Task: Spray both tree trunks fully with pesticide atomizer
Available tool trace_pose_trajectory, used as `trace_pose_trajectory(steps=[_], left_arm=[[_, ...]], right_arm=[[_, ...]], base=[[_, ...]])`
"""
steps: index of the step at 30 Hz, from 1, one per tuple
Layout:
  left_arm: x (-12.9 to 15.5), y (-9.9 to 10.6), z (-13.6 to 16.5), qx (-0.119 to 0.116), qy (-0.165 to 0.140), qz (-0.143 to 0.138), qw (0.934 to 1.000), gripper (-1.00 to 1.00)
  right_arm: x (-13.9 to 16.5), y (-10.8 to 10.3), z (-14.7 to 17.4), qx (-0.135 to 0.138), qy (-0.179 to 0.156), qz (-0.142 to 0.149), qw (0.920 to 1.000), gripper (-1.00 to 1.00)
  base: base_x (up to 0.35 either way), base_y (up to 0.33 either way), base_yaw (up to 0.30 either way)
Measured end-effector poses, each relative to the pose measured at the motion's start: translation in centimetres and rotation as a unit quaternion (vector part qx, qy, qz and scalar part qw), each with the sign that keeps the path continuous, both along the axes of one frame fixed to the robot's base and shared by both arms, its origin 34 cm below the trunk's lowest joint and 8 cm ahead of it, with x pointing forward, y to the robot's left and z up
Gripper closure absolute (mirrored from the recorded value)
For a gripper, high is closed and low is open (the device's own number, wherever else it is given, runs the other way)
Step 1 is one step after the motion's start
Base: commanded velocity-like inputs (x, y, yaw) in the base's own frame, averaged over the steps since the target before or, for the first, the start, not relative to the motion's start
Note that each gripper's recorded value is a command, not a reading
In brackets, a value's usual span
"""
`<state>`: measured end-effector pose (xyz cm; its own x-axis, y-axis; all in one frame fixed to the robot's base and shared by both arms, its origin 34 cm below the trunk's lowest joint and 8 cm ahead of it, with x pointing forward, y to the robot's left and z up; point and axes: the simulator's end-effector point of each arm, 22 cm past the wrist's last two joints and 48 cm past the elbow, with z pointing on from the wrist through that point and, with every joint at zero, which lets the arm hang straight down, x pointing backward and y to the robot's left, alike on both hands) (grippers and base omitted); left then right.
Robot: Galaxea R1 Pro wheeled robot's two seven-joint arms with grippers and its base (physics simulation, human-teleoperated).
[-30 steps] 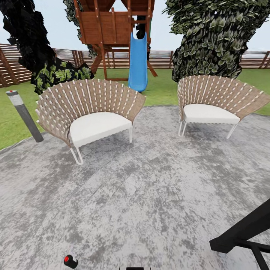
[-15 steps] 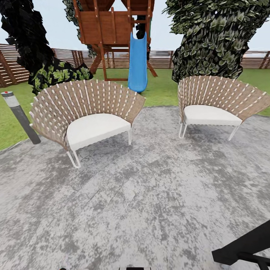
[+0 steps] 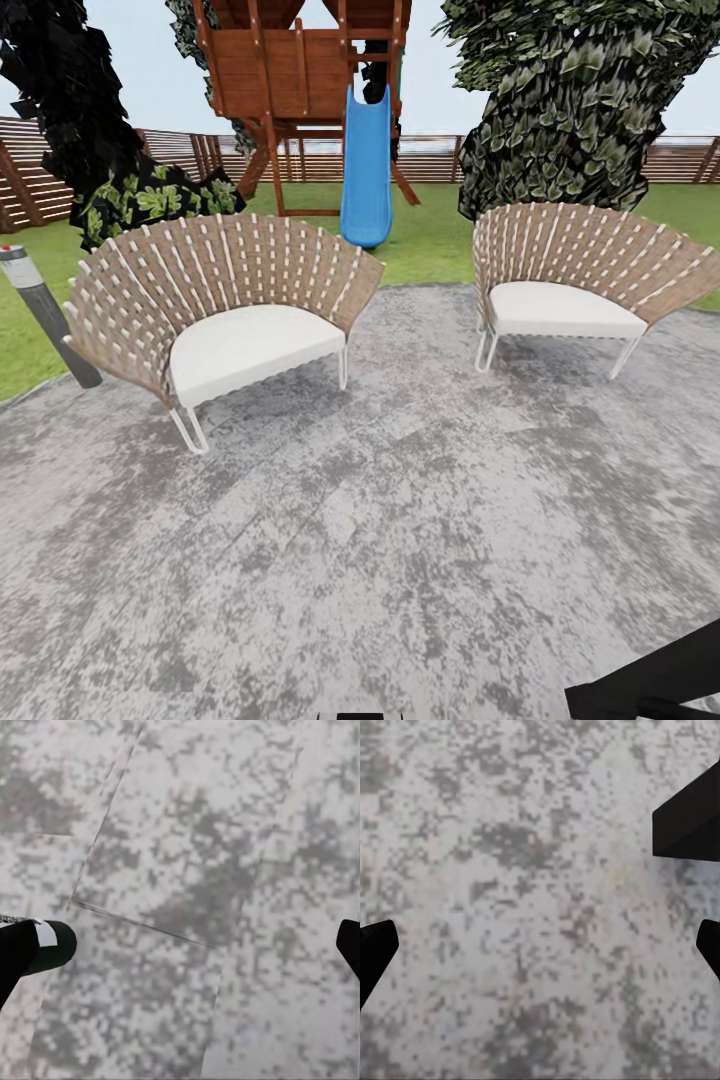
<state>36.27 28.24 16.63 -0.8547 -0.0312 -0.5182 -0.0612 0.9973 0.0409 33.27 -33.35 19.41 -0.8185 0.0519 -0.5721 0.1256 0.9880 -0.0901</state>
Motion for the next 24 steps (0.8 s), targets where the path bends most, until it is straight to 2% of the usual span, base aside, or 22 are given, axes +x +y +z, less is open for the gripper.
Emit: trace_pose_trajectory(steps=[7, 16, 24], left_arm=[[-0.02, 0.00, -0.01, 0.000, 0.001, 0.000, 1.0000, -1.00], [0.00, 0.00, 0.00, 0.000, 0.000, 0.000, 1.0000, -1.00], [-0.02, 0.00, 0.00, 0.000, 0.000, 0.000, 1.0000, -1.00]], right_arm=[[-0.07, 0.01, -0.03, 0.000, 0.001, 0.000, 1.0000, -1.00], [-0.07, 0.02, -0.05, 0.000, 0.001, 0.000, 1.0000, -1.00], [-0.07, 0.01, -0.03, 0.000, 0.001, 0.000, 1.0000, -1.00]], base=[[0.160, -0.077, 0.000], [0.034, -0.006, 0.000], [0.194, 0.000, 0.000]])
